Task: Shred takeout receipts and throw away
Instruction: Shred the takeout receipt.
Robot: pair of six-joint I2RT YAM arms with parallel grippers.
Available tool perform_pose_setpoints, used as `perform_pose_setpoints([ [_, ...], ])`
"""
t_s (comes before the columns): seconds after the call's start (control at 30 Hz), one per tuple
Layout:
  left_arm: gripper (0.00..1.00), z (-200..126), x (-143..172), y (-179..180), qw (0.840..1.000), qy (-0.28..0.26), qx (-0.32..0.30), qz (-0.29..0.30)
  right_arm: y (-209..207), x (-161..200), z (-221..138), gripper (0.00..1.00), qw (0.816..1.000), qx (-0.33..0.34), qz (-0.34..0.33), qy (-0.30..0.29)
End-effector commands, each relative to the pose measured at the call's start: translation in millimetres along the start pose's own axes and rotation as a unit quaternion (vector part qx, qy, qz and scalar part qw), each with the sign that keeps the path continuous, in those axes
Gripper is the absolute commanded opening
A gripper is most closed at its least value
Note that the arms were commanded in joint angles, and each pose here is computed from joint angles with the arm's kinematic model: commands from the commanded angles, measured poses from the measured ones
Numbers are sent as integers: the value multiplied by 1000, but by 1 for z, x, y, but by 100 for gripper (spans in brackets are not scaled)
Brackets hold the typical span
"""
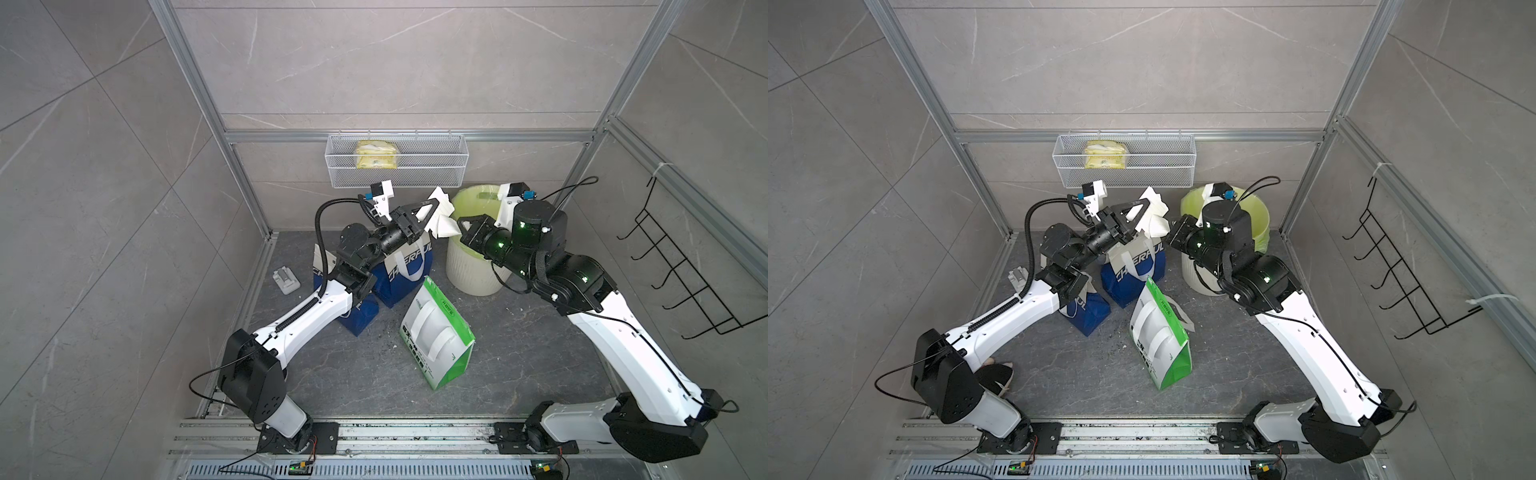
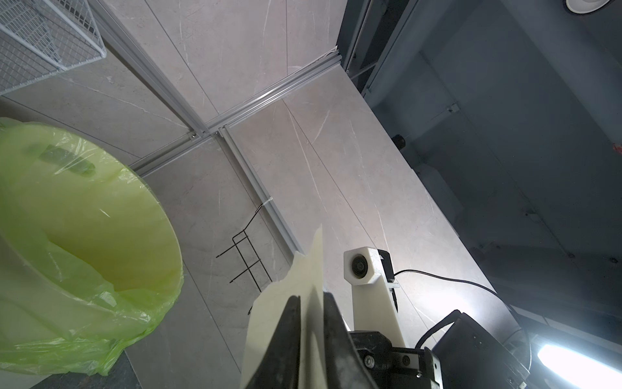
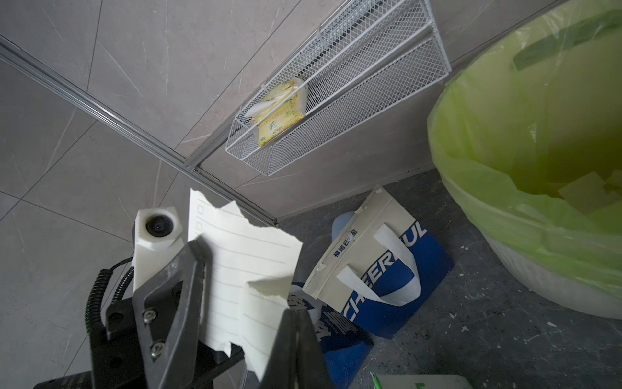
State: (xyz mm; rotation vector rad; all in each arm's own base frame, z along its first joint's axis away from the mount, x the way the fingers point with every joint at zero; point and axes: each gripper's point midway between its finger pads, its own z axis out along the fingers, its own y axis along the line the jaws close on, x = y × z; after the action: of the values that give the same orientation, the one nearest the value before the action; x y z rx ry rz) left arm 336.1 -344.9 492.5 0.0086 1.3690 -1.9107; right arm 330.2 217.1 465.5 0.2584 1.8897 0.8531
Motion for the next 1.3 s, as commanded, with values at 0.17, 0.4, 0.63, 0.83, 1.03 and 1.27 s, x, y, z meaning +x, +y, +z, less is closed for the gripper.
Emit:
perform_pose_setpoints([
  [0.17,16,4,2,-10,1000,-2,19,9,15,-12,-8,0,999,-36,6,-22],
  [0.4,16,6,7,-8,1000,7,18,1,21,-13,-6,0,998,-55,3,-25],
  [0.63,17,6,6,-16,999,6,34,-5,12,-10,-1,0,999,-32,-9,-24],
  [0.83,18,8,13,-24,999,23,44,-6,9,-13,0,0,999,-23,-15,-35],
  [1.03,21,8,20,-24,999,38,37,-3,10,-11,5,0,999,-25,-19,-31],
  [1.27,0,9,24,-25,998,51,20,20,7,-12,3,0,999,-19,-31,-35],
])
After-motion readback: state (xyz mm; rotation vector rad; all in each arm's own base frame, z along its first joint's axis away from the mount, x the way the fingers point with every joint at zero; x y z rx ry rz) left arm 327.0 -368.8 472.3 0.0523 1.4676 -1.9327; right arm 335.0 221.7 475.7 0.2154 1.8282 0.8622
